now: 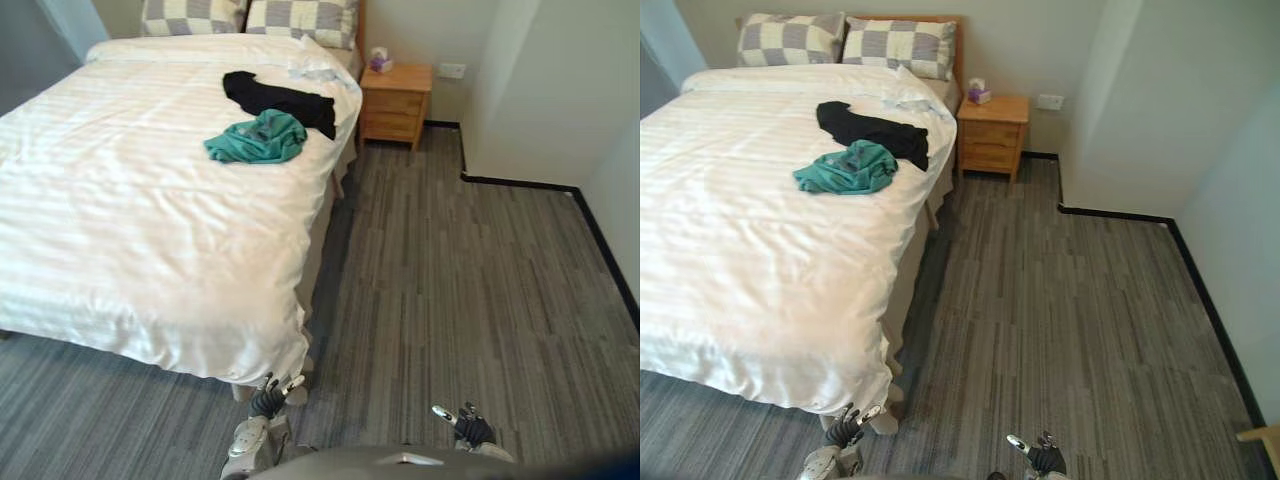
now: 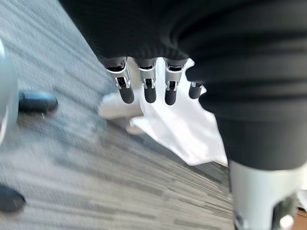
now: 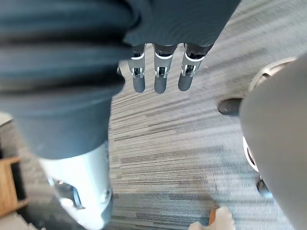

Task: Tidy the bed and pick cloth on bed and put in laundry

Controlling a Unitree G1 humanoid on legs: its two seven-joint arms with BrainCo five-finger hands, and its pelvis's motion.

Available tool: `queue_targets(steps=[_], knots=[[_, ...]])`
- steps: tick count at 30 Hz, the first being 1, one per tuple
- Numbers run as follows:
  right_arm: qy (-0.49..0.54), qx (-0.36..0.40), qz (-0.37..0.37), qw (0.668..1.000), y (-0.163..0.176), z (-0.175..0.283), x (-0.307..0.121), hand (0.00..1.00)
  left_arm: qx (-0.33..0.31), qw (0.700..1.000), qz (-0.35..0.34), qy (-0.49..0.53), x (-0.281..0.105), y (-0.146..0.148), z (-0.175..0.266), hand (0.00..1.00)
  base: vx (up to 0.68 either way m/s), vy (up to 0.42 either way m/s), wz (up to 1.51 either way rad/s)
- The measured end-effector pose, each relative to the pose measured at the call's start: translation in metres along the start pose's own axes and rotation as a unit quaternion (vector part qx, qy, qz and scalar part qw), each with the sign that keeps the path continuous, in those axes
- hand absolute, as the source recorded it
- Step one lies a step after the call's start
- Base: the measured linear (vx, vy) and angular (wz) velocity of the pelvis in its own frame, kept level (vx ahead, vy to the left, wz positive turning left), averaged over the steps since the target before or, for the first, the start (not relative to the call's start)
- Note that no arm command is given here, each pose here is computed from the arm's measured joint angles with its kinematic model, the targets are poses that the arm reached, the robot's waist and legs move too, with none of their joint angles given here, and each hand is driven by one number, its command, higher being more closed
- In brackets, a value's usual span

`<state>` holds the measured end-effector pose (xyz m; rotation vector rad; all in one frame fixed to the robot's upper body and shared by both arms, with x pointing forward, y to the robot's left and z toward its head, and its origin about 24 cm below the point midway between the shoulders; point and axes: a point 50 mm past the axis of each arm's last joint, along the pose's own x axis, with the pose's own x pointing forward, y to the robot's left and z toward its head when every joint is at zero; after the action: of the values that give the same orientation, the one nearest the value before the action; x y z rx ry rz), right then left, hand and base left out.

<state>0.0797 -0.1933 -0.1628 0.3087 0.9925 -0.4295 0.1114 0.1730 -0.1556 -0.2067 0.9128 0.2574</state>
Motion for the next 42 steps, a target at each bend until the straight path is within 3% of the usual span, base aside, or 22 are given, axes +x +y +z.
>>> queue_targets(steps=[1, 10, 20, 24, 36, 38, 42], knots=[[0.010, -0.045, 0.032, 0.998, 0.010, 0.001, 0.002, 0.00, 0.026, 0.998, 0.014, 0.055, -0.006, 0.016, -0.019, 0.00, 0.01, 0.021, 0.05], [0.022, -0.045, 0.030, 0.998, 0.009, -0.001, 0.002, 0.00, 0.012, 0.997, 0.018, 0.074, -0.006, 0.018, -0.022, 0.00, 0.00, 0.000, -0.01], [0.030, -0.082, 0.066, 0.994, 0.020, 0.003, 0.004, 0.00, -0.150, 0.984, 0.038, 0.084, -0.006, 0.038, -0.016, 0.00, 0.00, -0.055, -0.41], [0.015, -0.106, 0.067, 0.992, 0.010, 0.016, 0.007, 0.00, -0.173, 0.983, 0.005, 0.065, -0.004, 0.021, -0.012, 0.00, 0.07, 0.077, -0.55], [0.012, -0.111, 0.081, 0.990, 0.009, 0.012, 0.004, 0.00, -0.170, 0.983, -0.004, 0.066, -0.009, 0.026, -0.016, 0.00, 0.17, 0.063, -0.10], [0.019, -0.105, 0.073, 0.992, 0.008, 0.009, 0.003, 0.00, -0.158, 0.985, -0.001, 0.073, -0.009, 0.028, -0.018, 0.00, 0.07, 0.032, -0.09], [-0.009, -0.088, 0.061, 0.994, 0.006, 0.019, 0.004, 0.00, -0.072, 0.994, -0.009, 0.077, -0.006, 0.037, -0.009, 0.00, 0.11, 0.045, 0.31]])
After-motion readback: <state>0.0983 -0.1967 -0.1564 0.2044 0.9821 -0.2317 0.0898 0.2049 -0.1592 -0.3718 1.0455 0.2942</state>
